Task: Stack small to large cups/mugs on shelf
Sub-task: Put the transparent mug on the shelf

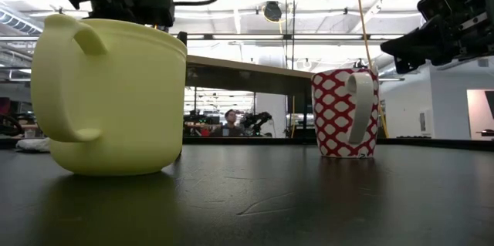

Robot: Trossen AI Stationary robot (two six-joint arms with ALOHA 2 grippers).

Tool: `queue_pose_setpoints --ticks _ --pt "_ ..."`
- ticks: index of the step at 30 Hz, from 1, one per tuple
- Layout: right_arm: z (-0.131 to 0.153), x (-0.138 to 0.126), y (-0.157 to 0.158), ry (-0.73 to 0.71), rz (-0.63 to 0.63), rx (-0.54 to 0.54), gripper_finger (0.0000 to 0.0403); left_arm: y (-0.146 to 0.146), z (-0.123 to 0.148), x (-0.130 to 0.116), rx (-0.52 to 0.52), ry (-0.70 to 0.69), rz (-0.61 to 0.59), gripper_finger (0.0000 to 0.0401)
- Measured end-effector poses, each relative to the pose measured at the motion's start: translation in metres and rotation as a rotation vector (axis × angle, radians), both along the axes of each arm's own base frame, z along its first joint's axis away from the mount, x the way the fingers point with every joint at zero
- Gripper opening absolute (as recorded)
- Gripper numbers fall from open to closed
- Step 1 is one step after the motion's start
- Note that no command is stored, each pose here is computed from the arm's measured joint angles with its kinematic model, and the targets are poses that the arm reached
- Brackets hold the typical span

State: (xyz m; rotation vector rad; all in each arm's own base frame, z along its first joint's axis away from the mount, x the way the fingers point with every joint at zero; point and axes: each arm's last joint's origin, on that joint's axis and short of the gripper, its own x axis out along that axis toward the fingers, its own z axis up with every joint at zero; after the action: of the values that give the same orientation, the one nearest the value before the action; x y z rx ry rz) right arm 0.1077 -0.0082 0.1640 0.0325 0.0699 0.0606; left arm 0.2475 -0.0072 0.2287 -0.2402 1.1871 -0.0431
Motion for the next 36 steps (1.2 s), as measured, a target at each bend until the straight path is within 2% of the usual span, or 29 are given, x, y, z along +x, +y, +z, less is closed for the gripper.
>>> queue_pose_setpoints --ticks 10,36 --pt "-0.001 0.000 0.000 0.006 0.000 0.001 0.0000 0.000 -0.016 0.009 -0.019 0.057 -0.028 0.0225" --pt "-0.001 0.000 0.000 0.007 0.000 0.001 0.0000 0.001 -0.016 0.009 0.007 0.054 -0.041 0.0225"
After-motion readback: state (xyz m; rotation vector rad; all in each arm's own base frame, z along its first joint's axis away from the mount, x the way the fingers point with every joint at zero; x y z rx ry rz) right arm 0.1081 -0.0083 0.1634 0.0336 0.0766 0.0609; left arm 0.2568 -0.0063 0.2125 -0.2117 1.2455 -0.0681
